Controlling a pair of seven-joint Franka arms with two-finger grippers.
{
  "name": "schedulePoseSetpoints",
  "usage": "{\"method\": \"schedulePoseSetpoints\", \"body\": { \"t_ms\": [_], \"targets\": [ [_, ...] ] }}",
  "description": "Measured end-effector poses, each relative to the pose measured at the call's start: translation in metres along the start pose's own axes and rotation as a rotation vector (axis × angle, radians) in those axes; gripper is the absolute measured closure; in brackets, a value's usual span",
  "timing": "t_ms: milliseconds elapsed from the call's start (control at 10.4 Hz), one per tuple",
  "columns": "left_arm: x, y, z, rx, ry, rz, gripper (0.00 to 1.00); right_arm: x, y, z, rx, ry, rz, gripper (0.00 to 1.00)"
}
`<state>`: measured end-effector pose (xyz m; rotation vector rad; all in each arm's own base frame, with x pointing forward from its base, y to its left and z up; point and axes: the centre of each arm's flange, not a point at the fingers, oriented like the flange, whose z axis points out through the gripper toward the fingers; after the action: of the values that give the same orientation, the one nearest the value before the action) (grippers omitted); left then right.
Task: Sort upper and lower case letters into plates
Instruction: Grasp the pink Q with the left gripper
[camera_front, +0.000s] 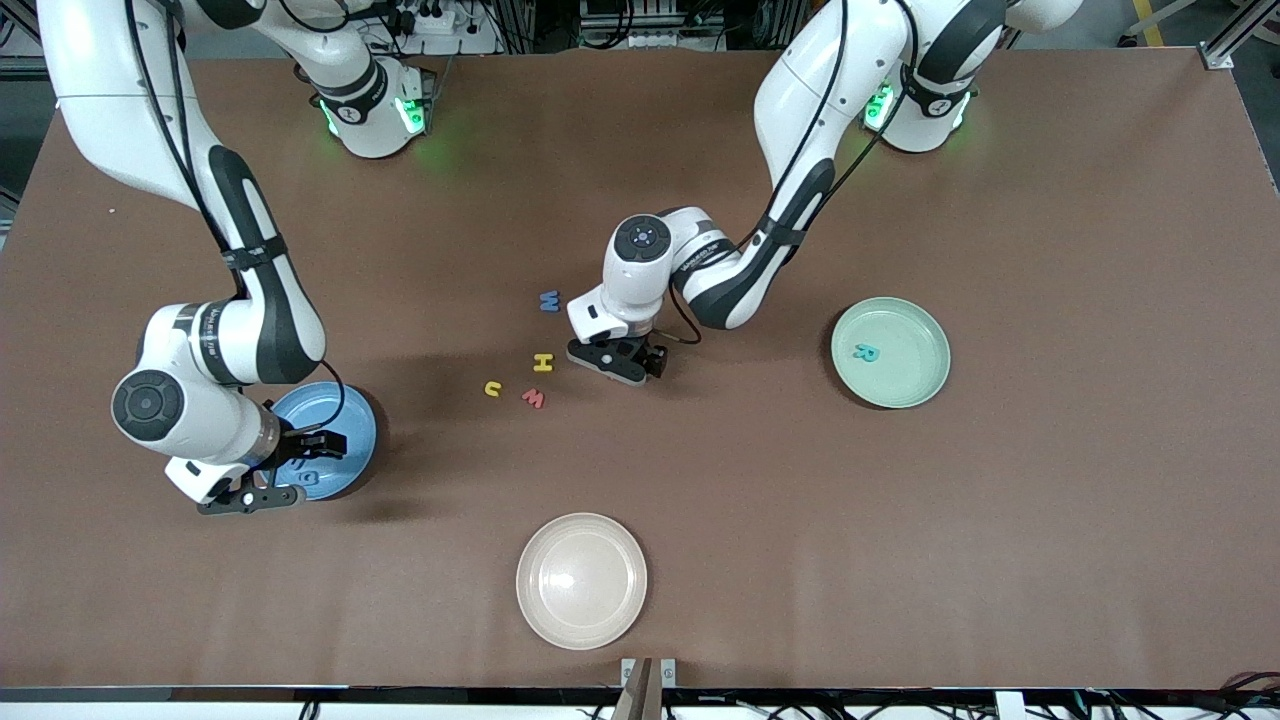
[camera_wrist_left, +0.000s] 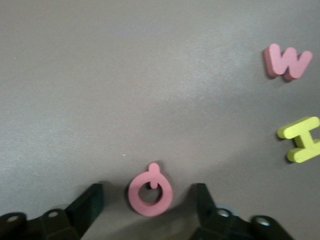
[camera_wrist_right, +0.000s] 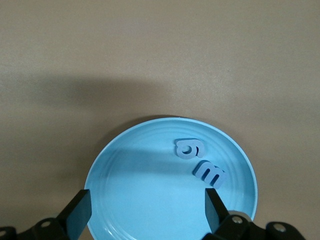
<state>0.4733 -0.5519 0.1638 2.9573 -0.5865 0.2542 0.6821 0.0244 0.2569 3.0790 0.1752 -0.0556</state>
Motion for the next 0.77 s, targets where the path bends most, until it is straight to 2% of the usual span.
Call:
{"method": "schedulePoseSetpoints", "body": {
  "t_ms": [192, 383, 767],
  "targets": [
    [0.0, 0.005, -0.003, -0.002, -0.001, 0.005, 0.56, 0.0, 0.0, 0.0, 0.0, 0.0, 0.0, 0.0],
    [0.001, 0.006, -0.006, 0.005, -0.008, 0.005, 0.6, 0.0, -0.001, -0.001, 0.001, 0.002, -0.002, 0.0],
    [0.002, 0.006, -0.007, 0.006, -0.01, 0.005, 0.61, 0.004, -0.022, -0.008, 0.004, 0.021, -0.032, 0.0]
  ]
}}
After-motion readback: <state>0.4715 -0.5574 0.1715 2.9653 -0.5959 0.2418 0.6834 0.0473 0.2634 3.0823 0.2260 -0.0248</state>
